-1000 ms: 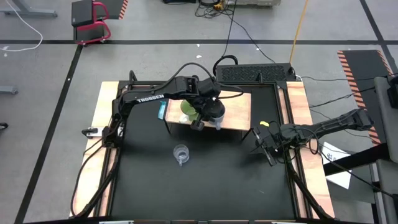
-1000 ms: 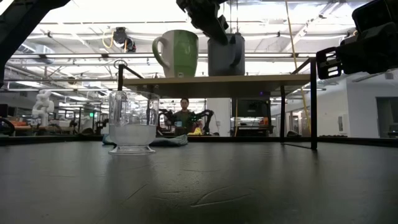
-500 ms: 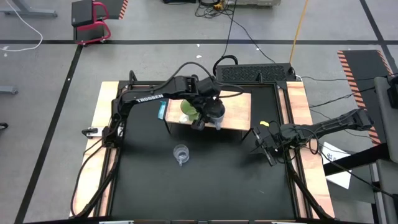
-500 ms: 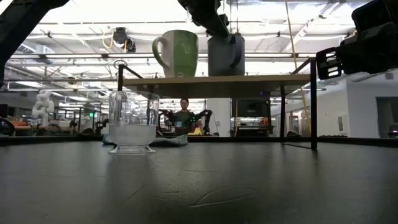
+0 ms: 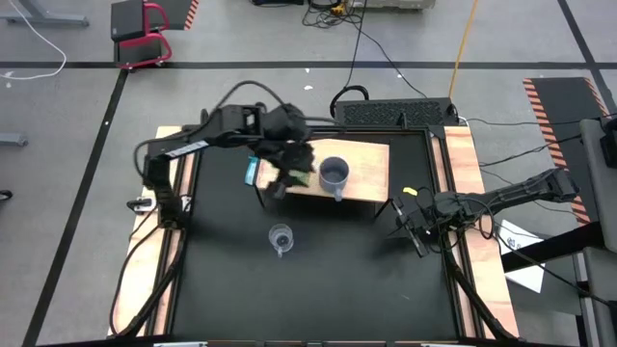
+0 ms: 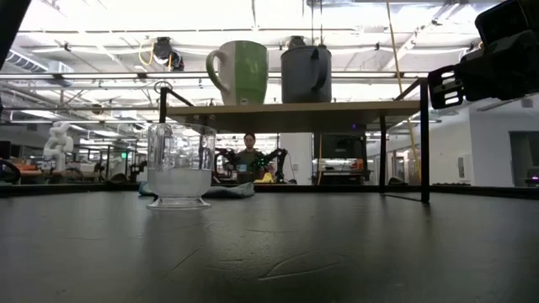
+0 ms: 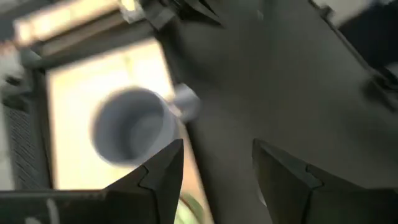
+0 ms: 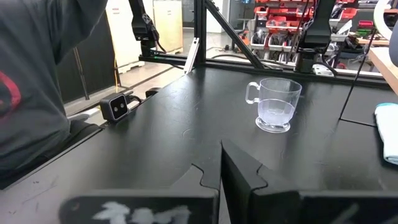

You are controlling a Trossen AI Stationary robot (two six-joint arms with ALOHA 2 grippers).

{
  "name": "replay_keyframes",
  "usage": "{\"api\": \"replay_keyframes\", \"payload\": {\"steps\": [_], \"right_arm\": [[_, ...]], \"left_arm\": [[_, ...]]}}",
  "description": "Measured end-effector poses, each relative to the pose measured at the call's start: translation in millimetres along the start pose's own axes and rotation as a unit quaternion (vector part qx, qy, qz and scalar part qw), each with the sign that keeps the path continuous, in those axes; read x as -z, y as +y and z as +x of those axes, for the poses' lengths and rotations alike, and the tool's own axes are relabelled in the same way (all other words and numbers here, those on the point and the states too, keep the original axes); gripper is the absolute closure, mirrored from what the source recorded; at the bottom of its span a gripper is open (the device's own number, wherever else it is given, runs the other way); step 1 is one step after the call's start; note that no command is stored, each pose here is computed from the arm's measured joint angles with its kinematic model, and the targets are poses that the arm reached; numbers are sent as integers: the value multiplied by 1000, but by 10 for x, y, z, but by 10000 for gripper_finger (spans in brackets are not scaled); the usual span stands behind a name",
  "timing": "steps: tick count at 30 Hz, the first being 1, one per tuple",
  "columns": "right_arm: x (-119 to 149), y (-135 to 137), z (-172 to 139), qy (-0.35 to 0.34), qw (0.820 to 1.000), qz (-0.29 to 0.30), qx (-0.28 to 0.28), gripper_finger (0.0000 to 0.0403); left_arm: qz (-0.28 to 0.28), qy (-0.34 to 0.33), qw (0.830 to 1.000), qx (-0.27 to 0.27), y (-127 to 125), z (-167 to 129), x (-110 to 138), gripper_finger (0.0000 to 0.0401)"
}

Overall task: Stack small to large cups/mugs on shelf
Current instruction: Put the transparent cup on the shelf

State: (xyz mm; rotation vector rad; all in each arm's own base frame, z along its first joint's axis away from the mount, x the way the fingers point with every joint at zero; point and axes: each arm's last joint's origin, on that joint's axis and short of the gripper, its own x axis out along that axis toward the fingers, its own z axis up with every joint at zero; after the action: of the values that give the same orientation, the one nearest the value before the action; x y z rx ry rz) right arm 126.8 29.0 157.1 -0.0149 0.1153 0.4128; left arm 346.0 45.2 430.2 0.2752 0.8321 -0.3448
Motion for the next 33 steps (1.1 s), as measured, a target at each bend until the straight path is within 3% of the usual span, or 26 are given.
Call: {"api": "replay_keyframes", "payload": {"steps": [4, 10, 15, 21, 25, 33], "right_arm": [[-1, 0, 0, -1, 1000, -1, 0, 403], [-4, 0, 0, -2, 1000, -5, 0, 403], [-19, 0, 0, -10, 1000, -7, 0, 403], [-23, 0, 0, -12, 1000, -5, 0, 403], [-22, 0, 0, -12, 1000, -3, 0, 403], [-24, -1, 1, -12, 1000, -4, 1, 403]], "left_arm": [[-13, 57, 997, 46, -217, -44, 140, 250], [29, 94, 992, 84, -507, 67, 440, 384], [16, 57, 996, 67, -598, 122, 767, 398], [30, -47, 998, 40, -817, 46, 1073, 399], [60, -143, 988, 20, -1019, 49, 1225, 400], [70, -239, 968, -42, -1361, 138, 1588, 400]]}}
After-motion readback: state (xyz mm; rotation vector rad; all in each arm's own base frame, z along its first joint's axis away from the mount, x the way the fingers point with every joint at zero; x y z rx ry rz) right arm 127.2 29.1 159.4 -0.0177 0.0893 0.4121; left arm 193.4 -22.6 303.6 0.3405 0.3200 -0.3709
